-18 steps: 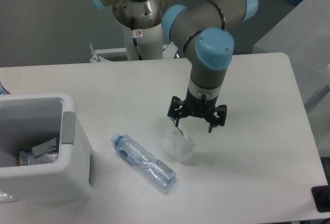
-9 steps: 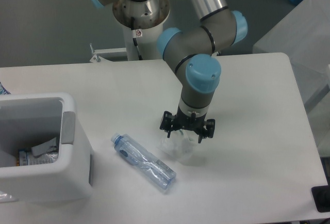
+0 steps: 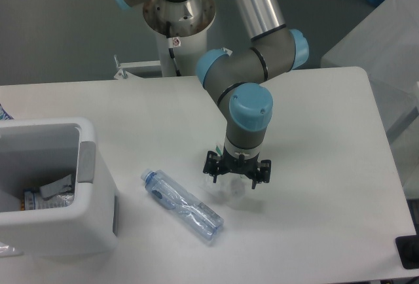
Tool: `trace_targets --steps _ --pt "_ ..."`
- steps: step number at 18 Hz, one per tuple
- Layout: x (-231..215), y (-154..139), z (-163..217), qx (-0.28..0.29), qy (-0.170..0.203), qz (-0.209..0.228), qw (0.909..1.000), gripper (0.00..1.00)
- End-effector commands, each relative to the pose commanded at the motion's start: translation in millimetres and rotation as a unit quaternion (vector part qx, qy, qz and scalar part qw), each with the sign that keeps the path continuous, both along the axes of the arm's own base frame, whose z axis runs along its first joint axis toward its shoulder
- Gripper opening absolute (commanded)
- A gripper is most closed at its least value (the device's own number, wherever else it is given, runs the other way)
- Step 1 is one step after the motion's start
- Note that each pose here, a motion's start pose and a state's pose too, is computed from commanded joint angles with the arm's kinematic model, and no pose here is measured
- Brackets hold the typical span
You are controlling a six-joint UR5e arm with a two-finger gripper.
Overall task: Place the trash in the trash can
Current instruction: 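Lower the gripper onto the plastic bag and close on it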
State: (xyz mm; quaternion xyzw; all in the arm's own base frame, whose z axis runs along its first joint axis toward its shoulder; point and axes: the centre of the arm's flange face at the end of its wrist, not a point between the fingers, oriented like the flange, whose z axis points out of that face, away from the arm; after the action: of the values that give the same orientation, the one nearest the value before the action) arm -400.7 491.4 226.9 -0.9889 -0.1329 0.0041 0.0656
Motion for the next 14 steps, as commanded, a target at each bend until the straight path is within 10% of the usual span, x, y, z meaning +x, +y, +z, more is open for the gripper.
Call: trace_targets --steps 2,4,9,14 --pt "-0.7 0.0 -1.6 0.001 0.005 0.001 1.0000 0.98" --pt "-1.4 -2.3 -4.0 -0.009 0.009 0.007 0.9999 0.67" --pt "4.4 2.2 -3.1 -0.010 0.011 0.008 0.9999 0.35" --pt "2.8 3.8 2.1 -0.006 0.014 0.009 0.9998 0.21"
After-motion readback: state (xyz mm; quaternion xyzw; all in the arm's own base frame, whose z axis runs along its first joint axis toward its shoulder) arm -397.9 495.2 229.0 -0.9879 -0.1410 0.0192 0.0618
